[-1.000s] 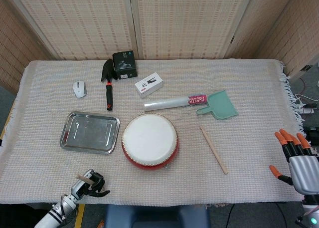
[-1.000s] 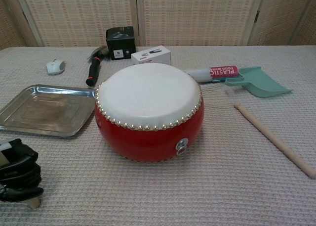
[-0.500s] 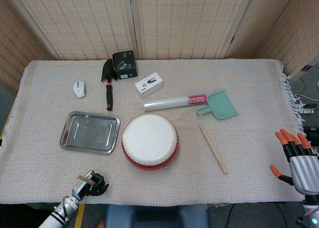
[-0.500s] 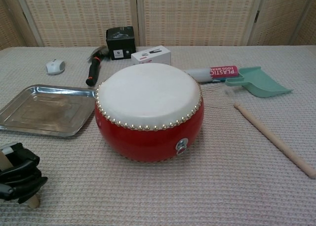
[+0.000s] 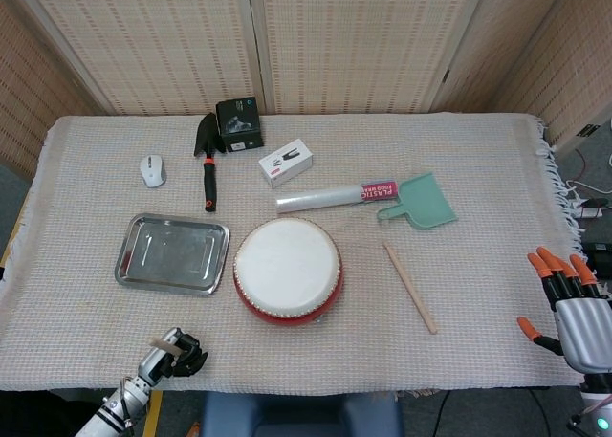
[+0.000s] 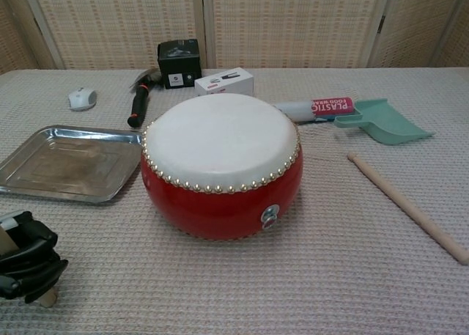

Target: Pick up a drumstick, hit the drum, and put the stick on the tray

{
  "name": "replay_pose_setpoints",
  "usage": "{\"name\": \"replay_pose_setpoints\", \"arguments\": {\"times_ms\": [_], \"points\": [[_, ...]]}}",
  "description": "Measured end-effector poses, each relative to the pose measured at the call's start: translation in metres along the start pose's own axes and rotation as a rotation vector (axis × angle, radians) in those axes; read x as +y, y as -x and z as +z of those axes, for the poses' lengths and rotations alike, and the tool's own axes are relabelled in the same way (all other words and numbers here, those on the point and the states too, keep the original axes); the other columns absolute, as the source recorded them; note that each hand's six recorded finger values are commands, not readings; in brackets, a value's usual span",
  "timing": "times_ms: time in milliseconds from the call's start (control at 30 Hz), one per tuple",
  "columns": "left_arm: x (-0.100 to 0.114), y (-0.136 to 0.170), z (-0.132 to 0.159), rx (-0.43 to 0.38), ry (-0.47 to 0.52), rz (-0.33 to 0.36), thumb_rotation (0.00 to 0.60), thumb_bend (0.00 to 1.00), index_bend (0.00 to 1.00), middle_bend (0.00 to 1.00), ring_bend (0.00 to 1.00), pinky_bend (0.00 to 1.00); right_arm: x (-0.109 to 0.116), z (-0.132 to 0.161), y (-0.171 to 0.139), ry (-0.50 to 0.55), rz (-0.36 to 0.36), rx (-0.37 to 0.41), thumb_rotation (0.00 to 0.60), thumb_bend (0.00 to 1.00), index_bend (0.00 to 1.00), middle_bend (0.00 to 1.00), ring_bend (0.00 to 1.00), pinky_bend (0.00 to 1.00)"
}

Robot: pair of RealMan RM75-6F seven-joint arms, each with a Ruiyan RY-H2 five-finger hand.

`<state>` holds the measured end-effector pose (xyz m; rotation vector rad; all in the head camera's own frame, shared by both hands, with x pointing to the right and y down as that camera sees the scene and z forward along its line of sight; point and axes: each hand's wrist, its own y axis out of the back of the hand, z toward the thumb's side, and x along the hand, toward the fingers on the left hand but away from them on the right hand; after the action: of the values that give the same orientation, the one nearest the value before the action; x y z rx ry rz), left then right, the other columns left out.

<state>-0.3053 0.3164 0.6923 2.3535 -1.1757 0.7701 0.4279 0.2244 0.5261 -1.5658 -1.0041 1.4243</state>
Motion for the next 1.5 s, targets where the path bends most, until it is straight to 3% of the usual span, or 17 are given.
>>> {"name": "replay_pose_setpoints", "arguments": {"times_ms": [467,733,867,1133,1300,1500], "points": [[0.005,-0.006,0.023,-0.058,-0.139,-0.002,0.6,0.79,1.0,1.0,1.0,1.0,0.001,-0.003,-0.001,0.005,-0.004,-0.001,0.6,0.21,0.0,0.02,0.0,0.0],[0.027,-0.018,0.055,-0.109,-0.321,0.035,0.6,0.79,1.0,1.0,1.0,1.0,0.005,-0.002,0.002,-0.002,-0.016,0.017,0.6,0.21,0.0,0.02,0.0,0.0],[0.042,-0.027,0.071,-0.125,-0.508,0.09,0.6,0.79,1.0,1.0,1.0,1.0,0.009,0.0,0.006,-0.007,-0.03,0.033,0.6,0.21,0.0,0.02,0.0,0.0],[0.068,-0.052,0.117,-0.136,-1.021,0.25,0.6,0.78,1.0,1.0,1.0,1.0,0.013,0.006,0.013,-0.011,-0.042,0.069,0.6,0.21,0.0,0.02,0.0,0.0],[0.071,-0.074,0.145,-0.128,-1.31,0.314,0.6,0.76,1.0,1.0,1.0,1.0,0.014,0.009,0.017,-0.007,-0.046,0.089,0.6,0.21,0.0,0.02,0.0,0.0],[0.061,-0.102,0.165,-0.107,-1.584,0.327,0.6,0.76,1.0,1.0,1.0,1.0,0.015,0.009,0.018,-0.001,-0.047,0.095,0.6,0.21,0.0,0.02,0.0,0.0]]}}
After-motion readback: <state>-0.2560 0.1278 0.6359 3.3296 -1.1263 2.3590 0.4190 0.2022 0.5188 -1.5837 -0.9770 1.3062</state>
